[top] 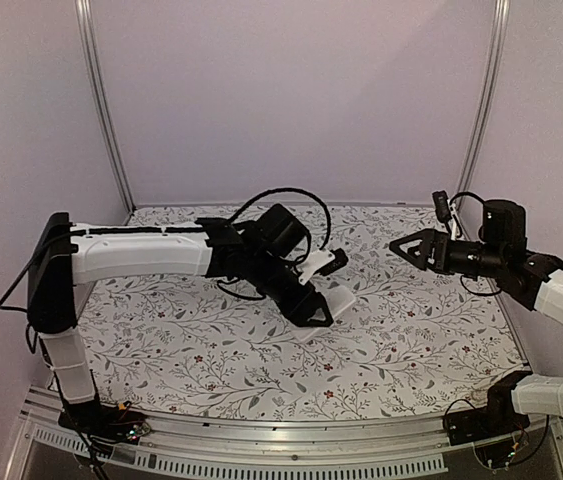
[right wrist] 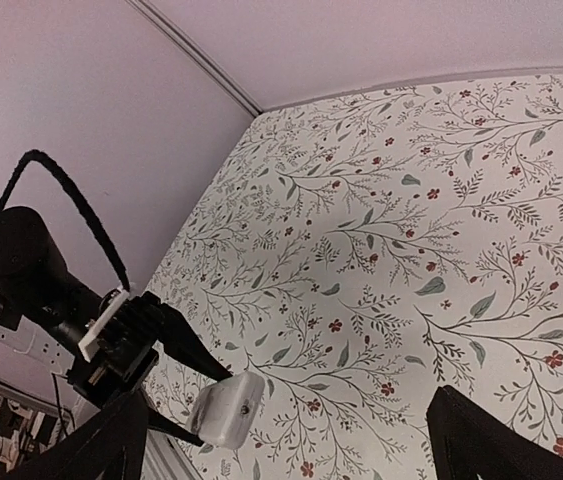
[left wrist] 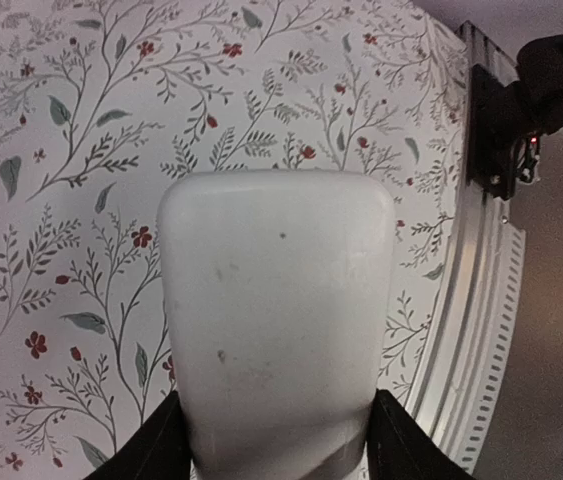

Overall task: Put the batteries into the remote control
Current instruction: Pick up the remote control from the center of the board, then pass from the left arm to the right

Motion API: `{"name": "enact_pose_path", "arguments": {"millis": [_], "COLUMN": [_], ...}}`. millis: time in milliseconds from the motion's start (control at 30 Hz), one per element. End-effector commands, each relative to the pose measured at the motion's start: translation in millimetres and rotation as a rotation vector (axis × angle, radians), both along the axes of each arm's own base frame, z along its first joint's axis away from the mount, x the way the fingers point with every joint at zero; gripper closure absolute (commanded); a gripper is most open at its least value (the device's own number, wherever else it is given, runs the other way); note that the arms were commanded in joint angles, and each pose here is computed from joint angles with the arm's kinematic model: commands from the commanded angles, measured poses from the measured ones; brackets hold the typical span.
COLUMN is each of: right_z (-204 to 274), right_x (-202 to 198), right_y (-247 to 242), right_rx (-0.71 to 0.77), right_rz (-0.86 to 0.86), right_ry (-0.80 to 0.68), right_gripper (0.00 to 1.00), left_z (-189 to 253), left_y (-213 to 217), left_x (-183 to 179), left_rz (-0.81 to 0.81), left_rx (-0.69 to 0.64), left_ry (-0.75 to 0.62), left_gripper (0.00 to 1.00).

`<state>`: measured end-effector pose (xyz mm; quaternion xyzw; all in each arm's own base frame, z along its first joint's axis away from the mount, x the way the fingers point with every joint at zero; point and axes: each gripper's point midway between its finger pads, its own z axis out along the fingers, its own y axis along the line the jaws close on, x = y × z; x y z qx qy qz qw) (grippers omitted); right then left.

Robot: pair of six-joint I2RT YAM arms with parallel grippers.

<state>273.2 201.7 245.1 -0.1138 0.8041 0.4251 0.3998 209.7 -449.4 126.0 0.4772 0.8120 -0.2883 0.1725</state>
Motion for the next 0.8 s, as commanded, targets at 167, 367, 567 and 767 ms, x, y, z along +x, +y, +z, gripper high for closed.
{"name": "enact_pose_path", "arguments": {"millis": [167,367,567,767], "right_z": [85.9,116.4,124.8,121.3], "right_x": [-37.8,-71.8,-91.0,-96.5], "right_y": [30.7,58.3,81.6,95.2], "right_rx": [0.262,0.306,0.319,0.314], "right_rz": [0.274,0.441,0.545,0.595], "right_ry": [-0.244,-0.307,-0.312,-0.302], "right_gripper": [0.01,0.01,0.01,0.03], "left_z": [151.0,194.3,206.1,210.6], "left_y": [-19.8,-18.0,-15.8,-14.7], "left_x": [-29.5,-45.5,-49.6,-50.7], "left_rz": [-0.199,-0.257,-0.254,-0.253], "left_rx": [-0.587,-0.762,-0.824,-0.857], "left_ry": [-0.127,-0.125,-0.120,-0.117], "left_gripper": [0.67,0.67,0.67,0.67]}}
